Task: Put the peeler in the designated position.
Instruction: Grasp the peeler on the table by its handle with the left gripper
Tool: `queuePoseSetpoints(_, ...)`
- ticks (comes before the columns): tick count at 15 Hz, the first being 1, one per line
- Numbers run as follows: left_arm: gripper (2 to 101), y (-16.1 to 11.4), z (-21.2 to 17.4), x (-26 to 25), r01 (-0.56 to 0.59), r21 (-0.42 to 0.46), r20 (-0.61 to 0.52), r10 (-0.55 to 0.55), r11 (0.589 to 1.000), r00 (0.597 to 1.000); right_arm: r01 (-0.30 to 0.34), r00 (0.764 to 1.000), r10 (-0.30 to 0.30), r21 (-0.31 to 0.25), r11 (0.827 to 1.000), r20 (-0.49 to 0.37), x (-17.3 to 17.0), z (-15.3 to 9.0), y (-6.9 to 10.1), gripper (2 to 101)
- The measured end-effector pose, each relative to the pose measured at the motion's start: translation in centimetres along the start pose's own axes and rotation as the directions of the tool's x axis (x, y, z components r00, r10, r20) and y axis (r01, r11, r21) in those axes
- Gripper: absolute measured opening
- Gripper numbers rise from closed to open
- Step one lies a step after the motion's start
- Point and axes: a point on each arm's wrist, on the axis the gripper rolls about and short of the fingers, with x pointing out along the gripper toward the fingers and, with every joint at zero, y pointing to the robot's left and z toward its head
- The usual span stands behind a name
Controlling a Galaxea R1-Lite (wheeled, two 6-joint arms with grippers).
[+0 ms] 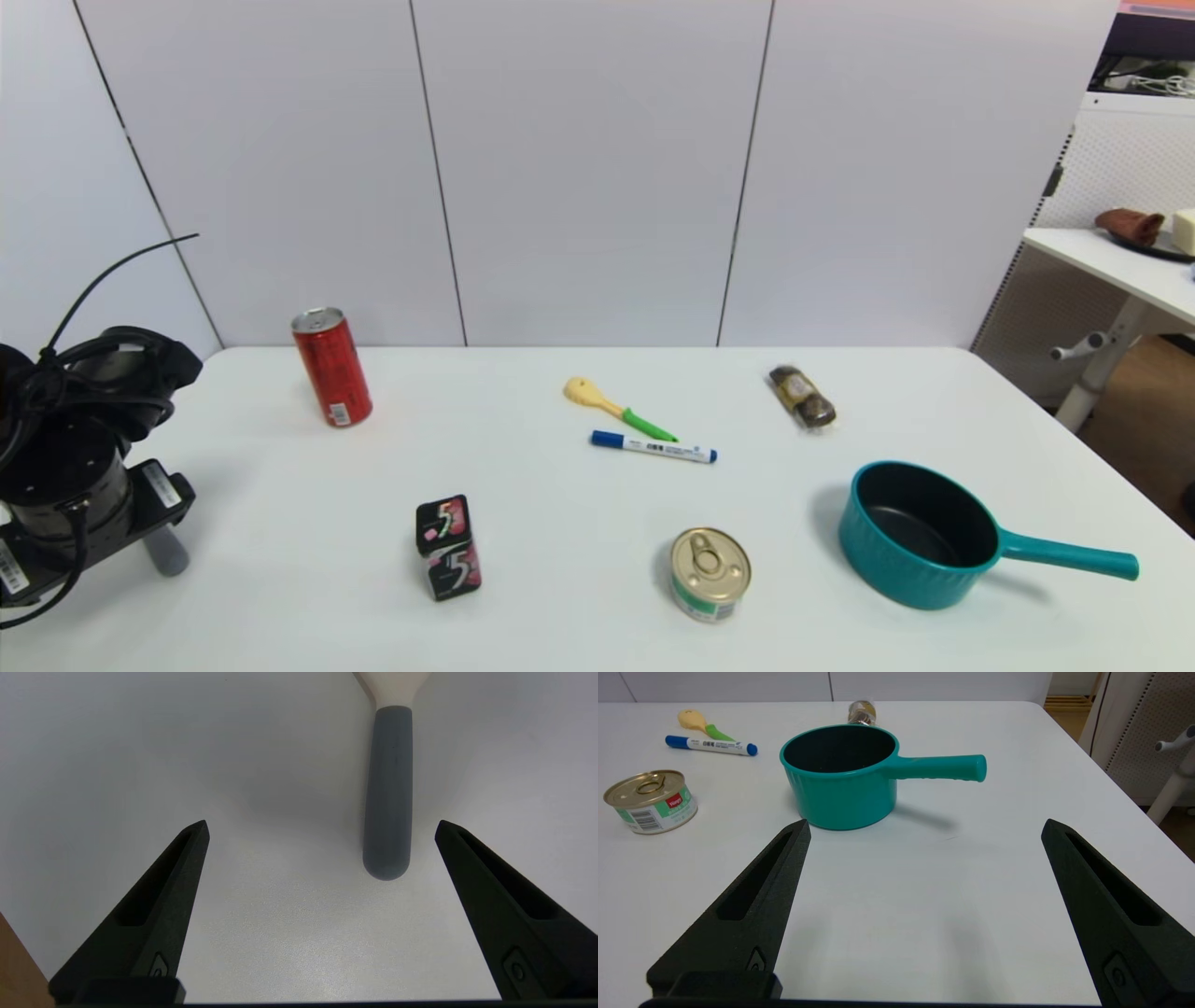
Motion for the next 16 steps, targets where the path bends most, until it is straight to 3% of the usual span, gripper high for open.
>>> queuePoseSetpoints(16, 97.9, -3.9, 0.8, 2.8, -0.033, 0.034, -0.028, 0.034, 0.999, 0.999, -0.001, 1.0, 0.001, 0.0, 1.0, 0.0, 0.0, 0.0, 0.0, 98.0)
